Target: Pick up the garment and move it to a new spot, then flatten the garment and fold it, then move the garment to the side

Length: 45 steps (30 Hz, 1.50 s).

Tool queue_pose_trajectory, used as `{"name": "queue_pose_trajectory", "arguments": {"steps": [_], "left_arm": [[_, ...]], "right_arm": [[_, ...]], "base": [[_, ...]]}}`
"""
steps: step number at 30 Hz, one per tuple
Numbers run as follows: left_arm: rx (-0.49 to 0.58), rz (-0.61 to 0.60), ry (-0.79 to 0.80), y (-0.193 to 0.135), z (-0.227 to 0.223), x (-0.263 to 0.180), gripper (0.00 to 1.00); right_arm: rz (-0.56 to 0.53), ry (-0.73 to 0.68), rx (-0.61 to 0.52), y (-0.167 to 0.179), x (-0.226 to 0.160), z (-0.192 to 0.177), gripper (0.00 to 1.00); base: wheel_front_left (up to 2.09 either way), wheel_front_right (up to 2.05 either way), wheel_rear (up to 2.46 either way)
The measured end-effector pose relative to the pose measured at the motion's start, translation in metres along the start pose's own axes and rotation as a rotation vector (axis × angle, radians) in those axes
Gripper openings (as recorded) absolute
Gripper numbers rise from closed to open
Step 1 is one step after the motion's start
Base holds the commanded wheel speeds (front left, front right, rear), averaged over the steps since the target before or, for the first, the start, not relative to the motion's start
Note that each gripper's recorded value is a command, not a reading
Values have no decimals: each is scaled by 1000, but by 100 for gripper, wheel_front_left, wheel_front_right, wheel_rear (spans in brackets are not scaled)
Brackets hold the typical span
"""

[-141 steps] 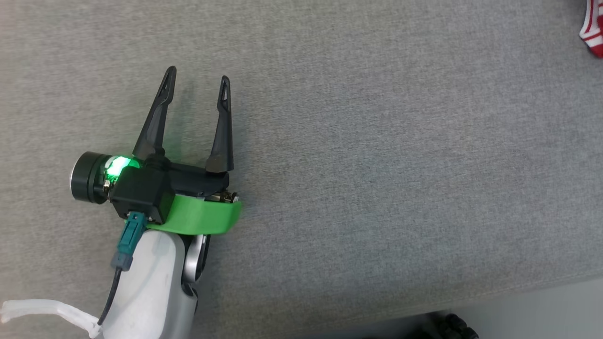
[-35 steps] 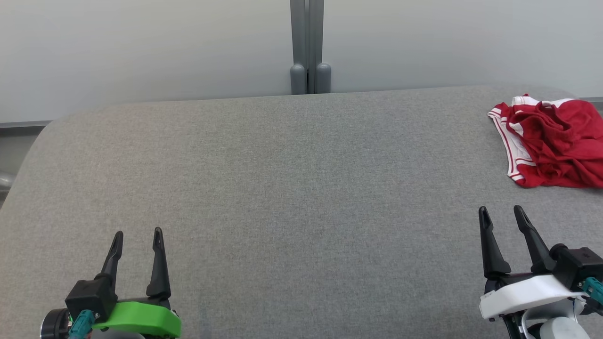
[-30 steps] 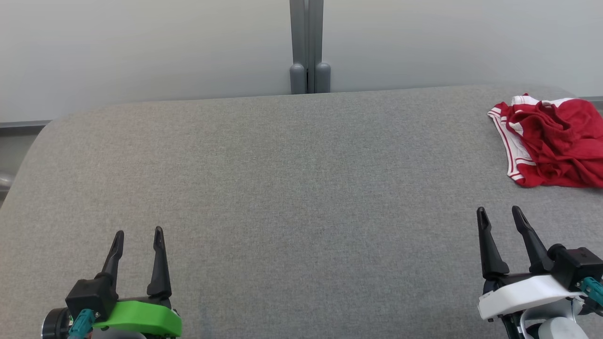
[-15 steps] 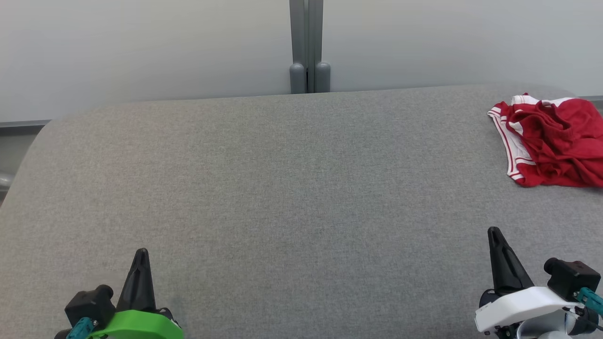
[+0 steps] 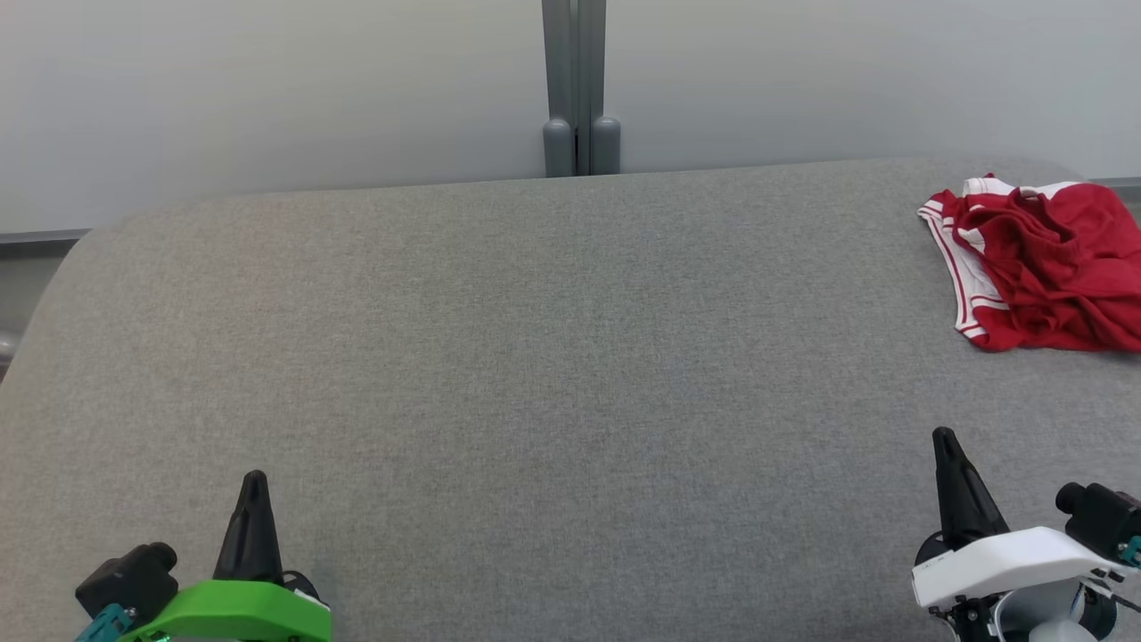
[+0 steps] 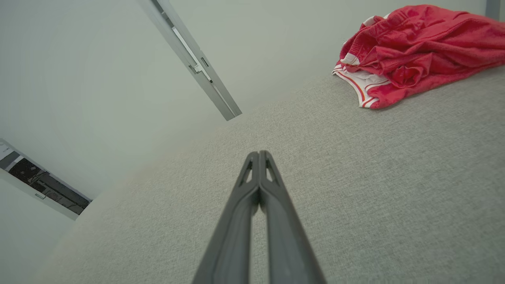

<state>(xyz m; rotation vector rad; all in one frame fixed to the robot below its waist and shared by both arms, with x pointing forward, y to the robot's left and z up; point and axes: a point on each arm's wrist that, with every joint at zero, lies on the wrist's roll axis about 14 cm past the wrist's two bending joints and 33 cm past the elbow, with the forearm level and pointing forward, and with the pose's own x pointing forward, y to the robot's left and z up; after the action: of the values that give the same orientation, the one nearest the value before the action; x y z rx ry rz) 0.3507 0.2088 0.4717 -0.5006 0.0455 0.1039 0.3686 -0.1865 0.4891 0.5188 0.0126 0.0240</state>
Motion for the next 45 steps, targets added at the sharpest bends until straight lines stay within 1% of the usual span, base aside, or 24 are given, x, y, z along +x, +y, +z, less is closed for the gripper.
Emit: {"name": "queue_pose_trajectory", "arguments": {"steps": [18, 45], "left_arm": [[-267, 18, 11, 0, 4, 7, 0], [-582, 3, 27, -6, 9, 17, 0]], "right_arm": [[-40, 4, 258, -5, 5, 3, 0], [-58, 3, 566, -7, 11, 7, 0]], "base": [[0, 0, 0], [0, 0, 0]]}}
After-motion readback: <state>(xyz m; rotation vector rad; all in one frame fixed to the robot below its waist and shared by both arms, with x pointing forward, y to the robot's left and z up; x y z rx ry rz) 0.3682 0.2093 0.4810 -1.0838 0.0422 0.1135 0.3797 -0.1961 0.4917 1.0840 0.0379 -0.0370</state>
